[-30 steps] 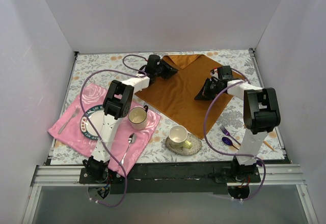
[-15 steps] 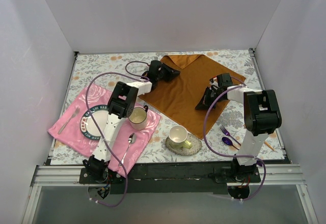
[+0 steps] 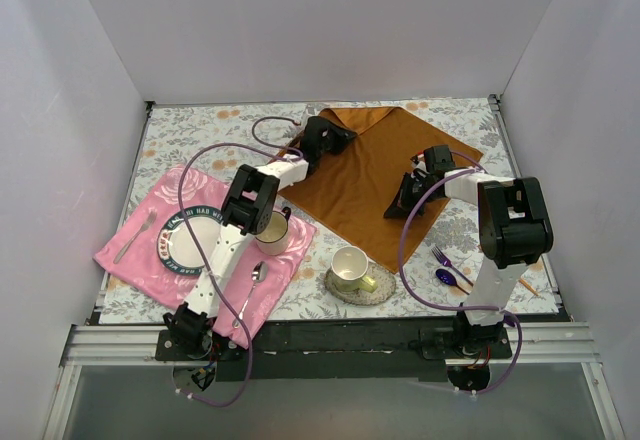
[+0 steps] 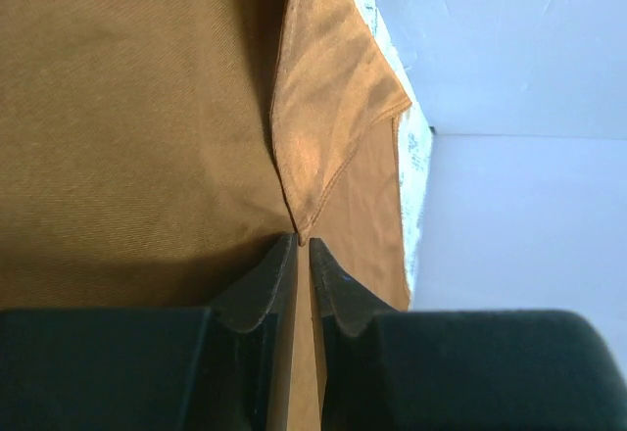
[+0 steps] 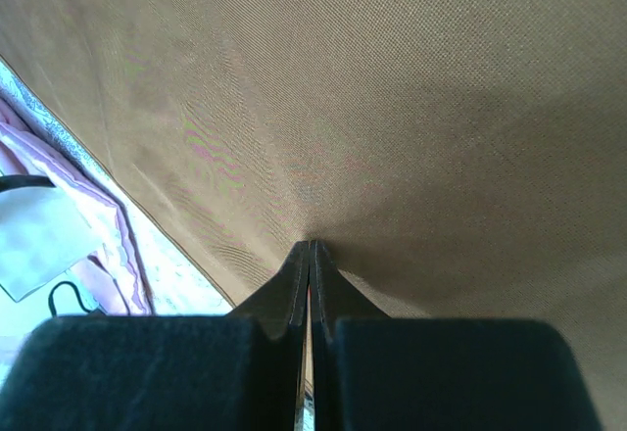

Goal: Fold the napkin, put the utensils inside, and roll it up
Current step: Flatten the napkin out

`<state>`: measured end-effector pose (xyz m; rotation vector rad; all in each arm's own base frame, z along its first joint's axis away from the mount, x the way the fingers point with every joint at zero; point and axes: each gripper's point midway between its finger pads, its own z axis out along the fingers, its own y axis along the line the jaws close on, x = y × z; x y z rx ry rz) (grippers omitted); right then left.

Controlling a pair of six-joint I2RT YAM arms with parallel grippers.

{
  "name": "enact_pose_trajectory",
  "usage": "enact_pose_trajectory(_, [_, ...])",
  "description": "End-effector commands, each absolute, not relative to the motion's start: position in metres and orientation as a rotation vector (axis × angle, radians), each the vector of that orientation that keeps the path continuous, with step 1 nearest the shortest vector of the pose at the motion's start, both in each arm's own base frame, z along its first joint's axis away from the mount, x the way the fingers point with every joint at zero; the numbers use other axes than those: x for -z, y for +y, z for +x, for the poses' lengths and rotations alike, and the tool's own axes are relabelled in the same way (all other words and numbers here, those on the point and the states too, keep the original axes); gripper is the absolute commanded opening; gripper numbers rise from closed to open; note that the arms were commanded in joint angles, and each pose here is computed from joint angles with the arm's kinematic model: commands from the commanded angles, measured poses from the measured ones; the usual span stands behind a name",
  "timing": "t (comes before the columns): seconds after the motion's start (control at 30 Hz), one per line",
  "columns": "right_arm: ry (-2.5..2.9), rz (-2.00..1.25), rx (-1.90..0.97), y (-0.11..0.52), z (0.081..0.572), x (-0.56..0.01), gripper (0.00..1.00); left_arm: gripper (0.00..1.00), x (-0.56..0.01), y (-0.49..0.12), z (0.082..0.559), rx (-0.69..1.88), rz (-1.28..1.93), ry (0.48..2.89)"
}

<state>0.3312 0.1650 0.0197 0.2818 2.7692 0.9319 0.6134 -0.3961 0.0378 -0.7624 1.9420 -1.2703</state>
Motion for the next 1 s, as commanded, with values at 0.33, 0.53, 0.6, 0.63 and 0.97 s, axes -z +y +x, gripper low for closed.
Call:
enact_pose_trajectory(0.33, [2.813, 0.273, -0.784, 0.151, 0.316, -0.014, 0.01, 0.23, -0.044, -0.397, 0.636, 0.983, -0.563, 1.880])
enact_pose_trajectory(0.53, [2.879, 0.309, -0.733, 0.141, 0.277, 0.000, 0.01, 0.32, -0.064, -0.391, 0.672, 1.078, -0.567, 1.606])
enact_pose_trajectory(0.6, [2.888, 0.327, -0.739, 0.140, 0.267, -0.001, 0.01, 0.34, -0.080, -0.372, 0.684, 1.104, -0.582, 1.472])
enact_pose_trajectory(0.63, [2.889, 0.333, -0.744, 0.140, 0.265, -0.002, 0.01, 0.36, -0.080, -0.362, 0.689, 1.079, -0.594, 1.432])
enact_pose_trajectory(0.97, [2.814, 0.231, -0.632, 0.130, 0.286, -0.032, 0.01, 0.48, -0.176, -0.337, 0.696, 1.132, -0.467, 1.327])
